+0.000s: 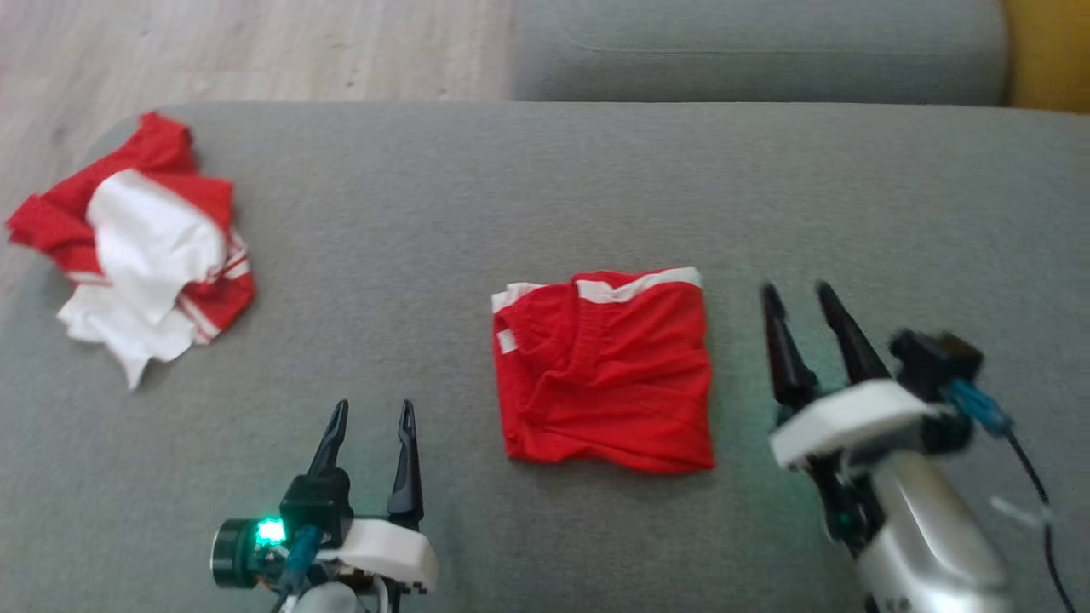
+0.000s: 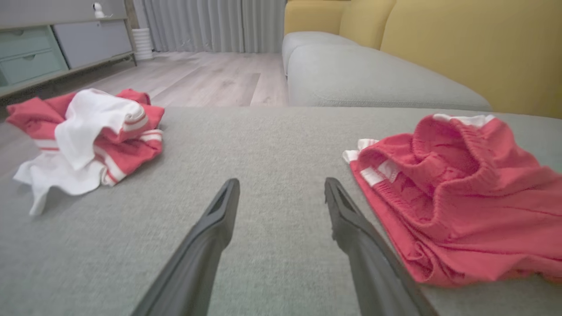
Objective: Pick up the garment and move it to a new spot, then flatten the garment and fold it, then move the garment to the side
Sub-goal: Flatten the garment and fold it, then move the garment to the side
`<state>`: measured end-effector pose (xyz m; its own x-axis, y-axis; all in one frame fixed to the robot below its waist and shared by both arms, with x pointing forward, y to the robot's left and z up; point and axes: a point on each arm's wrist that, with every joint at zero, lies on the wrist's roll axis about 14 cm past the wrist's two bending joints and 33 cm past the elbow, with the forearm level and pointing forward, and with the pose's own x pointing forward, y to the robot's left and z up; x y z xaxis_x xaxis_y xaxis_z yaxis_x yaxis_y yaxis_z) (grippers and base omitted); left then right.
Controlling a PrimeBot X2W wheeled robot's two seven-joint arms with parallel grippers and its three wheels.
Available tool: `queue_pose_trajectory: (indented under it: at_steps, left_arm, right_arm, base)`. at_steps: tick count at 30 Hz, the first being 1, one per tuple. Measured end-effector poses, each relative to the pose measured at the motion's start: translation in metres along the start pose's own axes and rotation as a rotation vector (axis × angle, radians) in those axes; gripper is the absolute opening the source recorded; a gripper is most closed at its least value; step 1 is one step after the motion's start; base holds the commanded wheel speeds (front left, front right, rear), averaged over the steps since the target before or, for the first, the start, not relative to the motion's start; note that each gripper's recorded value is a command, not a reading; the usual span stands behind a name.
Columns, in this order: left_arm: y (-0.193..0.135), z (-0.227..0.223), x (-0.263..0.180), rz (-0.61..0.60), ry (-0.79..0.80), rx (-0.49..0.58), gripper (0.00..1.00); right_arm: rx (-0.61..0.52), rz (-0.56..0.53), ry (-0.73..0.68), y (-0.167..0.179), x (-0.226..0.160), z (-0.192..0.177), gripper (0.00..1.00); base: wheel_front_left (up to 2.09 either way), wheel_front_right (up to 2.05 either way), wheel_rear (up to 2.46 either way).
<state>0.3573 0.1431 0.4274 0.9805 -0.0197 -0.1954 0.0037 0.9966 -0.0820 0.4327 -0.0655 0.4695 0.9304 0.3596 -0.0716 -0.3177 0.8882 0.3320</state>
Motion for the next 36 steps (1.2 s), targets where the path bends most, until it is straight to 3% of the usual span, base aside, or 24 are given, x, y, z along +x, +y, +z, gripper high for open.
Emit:
queue_pose_trajectory:
  at_steps: [8,20,28,36]
  left_arm:
    - [-0.012,-0.001,-0.006,-0.04,-0.013,0.072,1.0]
    - [-0.01,-0.022,-0.031,-0.033,0.033,0.072,1.0]
    - [-0.011,-0.027,-0.035,-0.043,0.049,0.067,1.0]
    - [0.003,-0.038,-0.041,0.005,0.091,0.059,1.0]
  right_arm:
    - [-0.086,-0.182,0.014,-0.053,-0.058,-0.014,1.0]
    - [-0.057,-0.226,0.04,-0.055,-0.092,-0.032,1.0]
    - [-0.004,-0.15,0.097,-0.031,-0.077,-0.051,1.0]
    - [0.006,-0.009,0.157,0.006,-0.005,-0.053,1.0]
  base:
    - [0.0,0.0,0.0]
    - [0.0,0.0,0.0]
    - [0.0,0.0,0.0]
    - [0.0,0.0,0.0]
